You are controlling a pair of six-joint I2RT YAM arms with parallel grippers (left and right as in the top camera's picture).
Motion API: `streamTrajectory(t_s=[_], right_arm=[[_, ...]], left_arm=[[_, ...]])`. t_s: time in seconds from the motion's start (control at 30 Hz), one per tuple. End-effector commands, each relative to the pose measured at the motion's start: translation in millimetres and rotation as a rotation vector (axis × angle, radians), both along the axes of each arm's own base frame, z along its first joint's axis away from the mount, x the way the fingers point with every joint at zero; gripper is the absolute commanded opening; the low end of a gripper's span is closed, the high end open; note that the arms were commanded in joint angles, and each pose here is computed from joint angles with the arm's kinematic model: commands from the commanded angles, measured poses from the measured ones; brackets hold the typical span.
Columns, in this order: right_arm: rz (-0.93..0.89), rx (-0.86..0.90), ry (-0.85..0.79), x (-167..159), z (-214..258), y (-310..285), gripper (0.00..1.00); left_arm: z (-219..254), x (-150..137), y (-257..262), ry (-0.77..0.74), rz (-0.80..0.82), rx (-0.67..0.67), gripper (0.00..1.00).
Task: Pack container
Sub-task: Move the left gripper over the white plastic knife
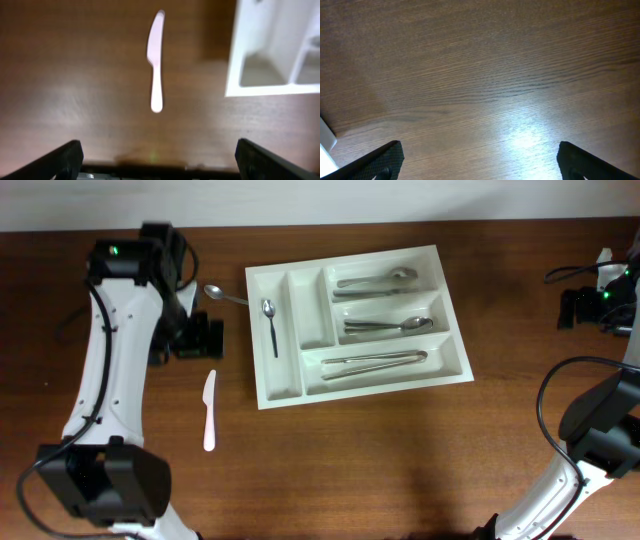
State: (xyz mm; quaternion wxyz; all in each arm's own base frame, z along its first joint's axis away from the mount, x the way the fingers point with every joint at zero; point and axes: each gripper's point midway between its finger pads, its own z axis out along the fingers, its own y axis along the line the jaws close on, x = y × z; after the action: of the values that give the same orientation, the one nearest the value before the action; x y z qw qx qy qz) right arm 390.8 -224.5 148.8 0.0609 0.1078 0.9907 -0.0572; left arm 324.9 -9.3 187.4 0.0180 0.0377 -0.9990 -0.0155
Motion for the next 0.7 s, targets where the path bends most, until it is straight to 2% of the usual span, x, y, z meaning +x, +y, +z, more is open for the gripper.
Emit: streamTrajectory(t_s=[0.0, 0.13, 0.3, 0.67], right_arm=[[-0.015, 0.012, 0.005, -1, -4, -1, 0.99], [-0.015, 0.012, 0.005, -1, -4, -1, 0.99], [-0.015, 0.012, 0.006, -2, -4, -1, 0.99], [-0.015, 0.012, 0.005, -1, -4, -1, 0.99]], left_arm=[[-17, -17, 8, 0.010, 0.109, 0.021, 0.99], [-66, -25, -1, 0.052, 0.160, -0.025, 0.99], [-113, -39, -1, 0.087, 0.196, -0.022, 0.99], [-153, -35, -6, 0.025, 0.196, -0.058, 0.99]])
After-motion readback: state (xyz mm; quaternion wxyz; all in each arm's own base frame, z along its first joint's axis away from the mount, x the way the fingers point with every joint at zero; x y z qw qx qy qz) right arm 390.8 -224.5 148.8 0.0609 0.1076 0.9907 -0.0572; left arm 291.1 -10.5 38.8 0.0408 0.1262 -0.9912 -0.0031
